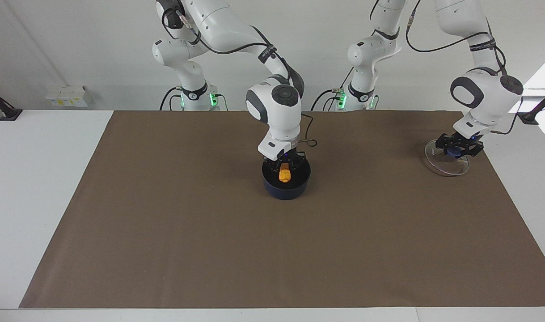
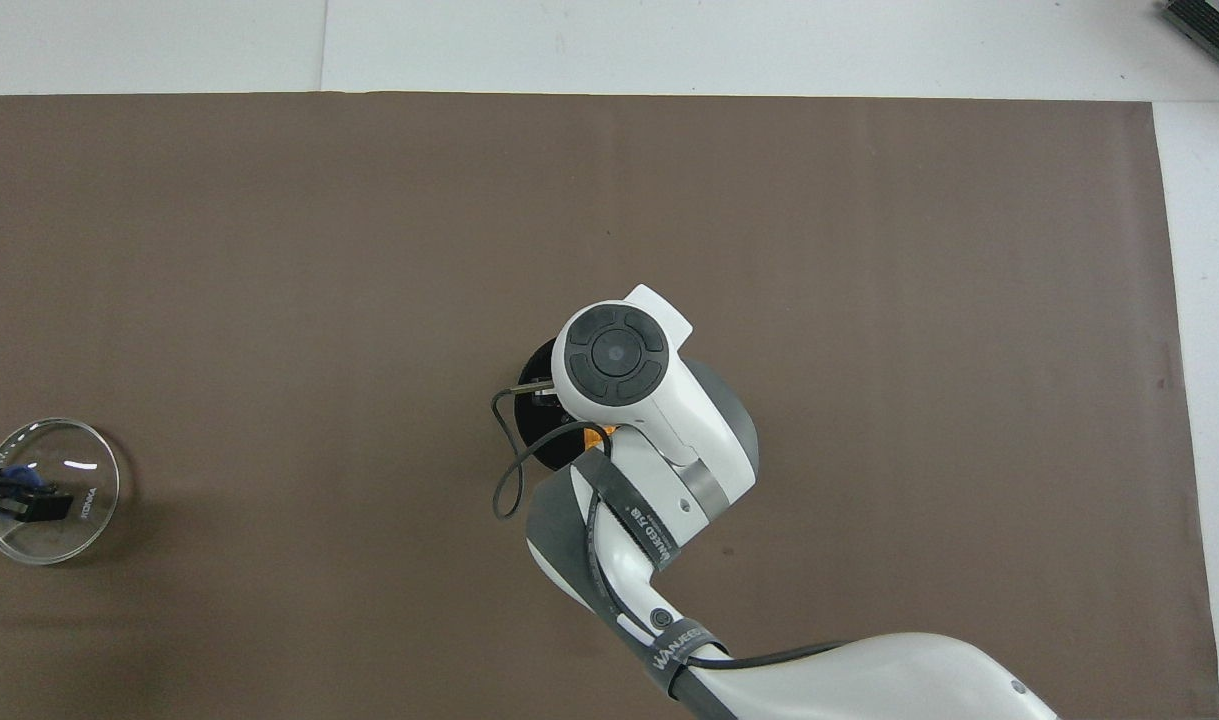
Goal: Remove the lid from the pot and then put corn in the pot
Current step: 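Set the lid down with the left gripper while the right gripper carries corn, then release the corn into the pot and raise the right gripper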
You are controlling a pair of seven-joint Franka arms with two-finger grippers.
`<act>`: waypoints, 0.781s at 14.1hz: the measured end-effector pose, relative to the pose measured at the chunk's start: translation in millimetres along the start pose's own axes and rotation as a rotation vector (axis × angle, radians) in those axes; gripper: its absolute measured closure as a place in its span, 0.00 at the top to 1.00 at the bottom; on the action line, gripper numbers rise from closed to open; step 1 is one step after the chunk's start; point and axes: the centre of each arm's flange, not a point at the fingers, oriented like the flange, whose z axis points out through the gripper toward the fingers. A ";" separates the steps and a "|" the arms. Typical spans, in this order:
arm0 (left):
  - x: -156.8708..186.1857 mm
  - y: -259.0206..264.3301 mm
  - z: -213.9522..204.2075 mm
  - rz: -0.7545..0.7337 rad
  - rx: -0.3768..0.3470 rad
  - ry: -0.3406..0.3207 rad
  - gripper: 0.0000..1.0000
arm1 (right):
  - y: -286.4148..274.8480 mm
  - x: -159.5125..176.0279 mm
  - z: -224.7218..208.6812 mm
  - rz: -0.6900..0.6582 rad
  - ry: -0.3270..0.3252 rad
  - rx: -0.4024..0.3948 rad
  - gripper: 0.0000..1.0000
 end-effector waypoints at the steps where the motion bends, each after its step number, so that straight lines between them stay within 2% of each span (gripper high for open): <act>1: 0.3 -0.2 -0.3 0.007 0.002 0.001 0.68 | -0.4 0.8 -0.7 0.000 0.006 0.004 0.43; 4: 7.9 -5.0 -10.5 0.017 0.017 0.014 0.99 | -3.4 4.9 0.4 0.000 0.039 0.027 0.43; 6: 20.6 -11.9 -28.0 0.005 0.013 0.011 1.00 | -4.8 7.2 2.7 -0.005 0.055 0.041 0.44; 7: 30.3 -13.7 -38.6 -0.013 0.006 0.006 1.00 | -4.9 7.7 3.9 -0.013 0.055 0.045 0.49; 8: 43.5 -12.0 -48.7 -0.031 0.000 0.002 1.00 | -4.6 7.7 5.8 -0.023 0.051 0.047 0.49; 10: 74.9 -1.2 -63.8 -0.066 -0.005 -0.015 1.00 | -3.8 6.7 10.3 -0.041 0.042 0.045 0.66; 11: 91.6 7.0 -69.3 -0.082 -0.007 -0.026 1.00 | -3.8 6.2 11.0 -0.045 0.041 0.044 0.78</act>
